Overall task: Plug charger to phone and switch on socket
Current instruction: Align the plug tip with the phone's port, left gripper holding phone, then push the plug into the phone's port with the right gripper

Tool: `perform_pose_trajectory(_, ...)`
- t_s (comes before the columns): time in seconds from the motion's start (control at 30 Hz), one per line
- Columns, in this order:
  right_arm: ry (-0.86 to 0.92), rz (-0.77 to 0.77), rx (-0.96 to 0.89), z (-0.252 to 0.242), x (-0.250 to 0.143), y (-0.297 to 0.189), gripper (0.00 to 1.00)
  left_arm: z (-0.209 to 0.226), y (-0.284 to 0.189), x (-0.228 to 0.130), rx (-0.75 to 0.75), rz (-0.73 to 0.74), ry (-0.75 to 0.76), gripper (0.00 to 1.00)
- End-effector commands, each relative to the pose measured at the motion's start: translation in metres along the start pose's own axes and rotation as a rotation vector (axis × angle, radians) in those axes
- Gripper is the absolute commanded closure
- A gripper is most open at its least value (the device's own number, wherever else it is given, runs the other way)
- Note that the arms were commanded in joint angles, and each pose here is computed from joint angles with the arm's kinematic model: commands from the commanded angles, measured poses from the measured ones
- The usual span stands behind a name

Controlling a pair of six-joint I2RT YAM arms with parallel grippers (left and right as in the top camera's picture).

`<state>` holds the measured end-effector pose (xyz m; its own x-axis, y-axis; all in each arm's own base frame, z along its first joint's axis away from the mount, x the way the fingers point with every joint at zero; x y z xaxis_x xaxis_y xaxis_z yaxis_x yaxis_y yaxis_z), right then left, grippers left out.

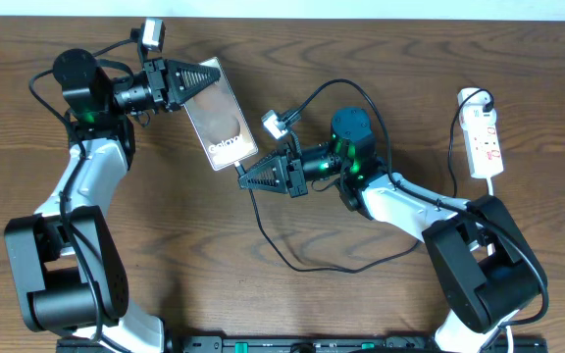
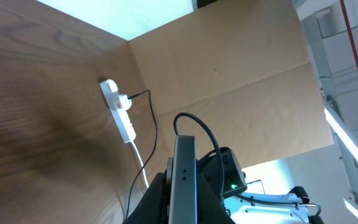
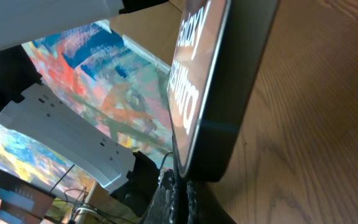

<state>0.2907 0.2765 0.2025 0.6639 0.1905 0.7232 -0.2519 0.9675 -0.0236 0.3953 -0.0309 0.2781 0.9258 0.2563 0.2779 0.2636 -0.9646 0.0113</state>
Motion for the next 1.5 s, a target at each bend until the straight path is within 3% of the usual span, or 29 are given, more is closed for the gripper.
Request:
perform_pose_trajectory(0.0,-0.02,-0.034,-0.038,-0.003,0.006,-0.004,0.99,-0.008,-0.001,0.003,-0.004,0.002,0.032,0.93)
perform_pose_trajectory(0.93,0.014,-0.092,-0.026,0.006,0.019,-0.005,0.99,-0.009,-0.001,-0.001,-0.013,0.049,0.07,0.92)
perform_pose_trajectory(1.47,0.054,-0.035,-0.02,0.0,0.008,-0.004,0.99,-0.005,-0.023,0.015,0.021,-0.104,0.02,0.93)
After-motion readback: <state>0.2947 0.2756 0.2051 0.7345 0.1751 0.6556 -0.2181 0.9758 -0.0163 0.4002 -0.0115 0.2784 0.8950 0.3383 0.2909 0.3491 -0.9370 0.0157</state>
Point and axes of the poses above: each gripper's point midway between its finger pads, its own y axis out along the fingers, its own z axis along the line the jaws close on, x = y × z, the point moved 8 cm from there along -y, back along the fingers, and after that the axes turned 7 degrees about -y, right-handed, at the moved point
